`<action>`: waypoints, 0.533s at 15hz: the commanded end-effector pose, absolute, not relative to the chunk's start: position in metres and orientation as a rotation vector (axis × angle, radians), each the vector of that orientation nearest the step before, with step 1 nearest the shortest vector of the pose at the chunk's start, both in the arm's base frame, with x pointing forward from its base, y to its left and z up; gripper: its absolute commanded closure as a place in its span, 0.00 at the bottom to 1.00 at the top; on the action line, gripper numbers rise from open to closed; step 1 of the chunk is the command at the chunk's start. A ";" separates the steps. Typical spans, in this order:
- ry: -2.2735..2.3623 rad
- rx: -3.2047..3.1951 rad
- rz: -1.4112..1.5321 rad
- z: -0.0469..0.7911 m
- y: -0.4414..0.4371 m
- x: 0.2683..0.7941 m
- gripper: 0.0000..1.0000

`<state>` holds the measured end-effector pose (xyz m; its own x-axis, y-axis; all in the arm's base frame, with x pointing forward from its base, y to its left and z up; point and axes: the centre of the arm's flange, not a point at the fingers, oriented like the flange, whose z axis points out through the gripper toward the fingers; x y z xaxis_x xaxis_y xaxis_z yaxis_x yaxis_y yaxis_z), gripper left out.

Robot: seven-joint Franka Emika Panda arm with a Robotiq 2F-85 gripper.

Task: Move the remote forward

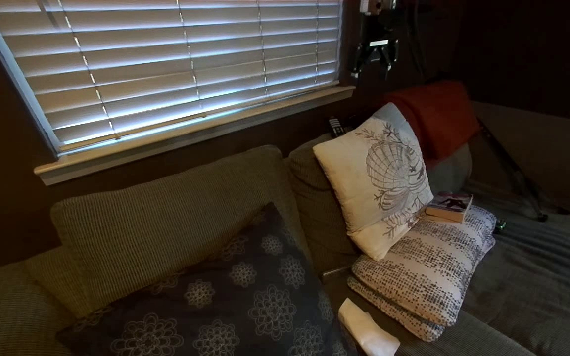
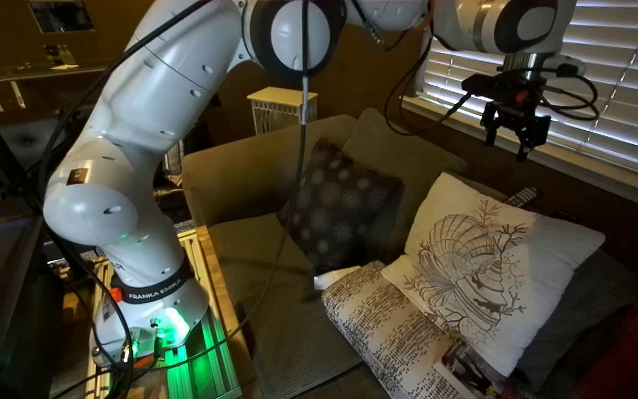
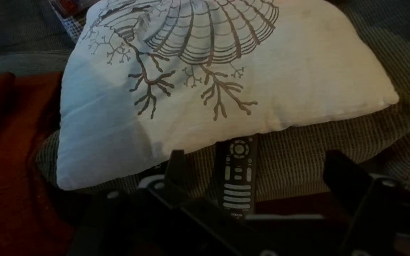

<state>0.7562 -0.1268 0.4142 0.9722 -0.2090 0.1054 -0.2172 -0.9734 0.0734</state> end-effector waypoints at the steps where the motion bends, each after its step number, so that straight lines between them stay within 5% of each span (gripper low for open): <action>1: -0.285 3.057 0.180 0.401 -0.142 0.802 0.00; 8: -0.227 3.014 0.414 0.351 -0.165 0.823 0.00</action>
<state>0.7903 -0.1493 0.3657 0.9680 -0.1534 0.1986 -0.1725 -0.9815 0.0828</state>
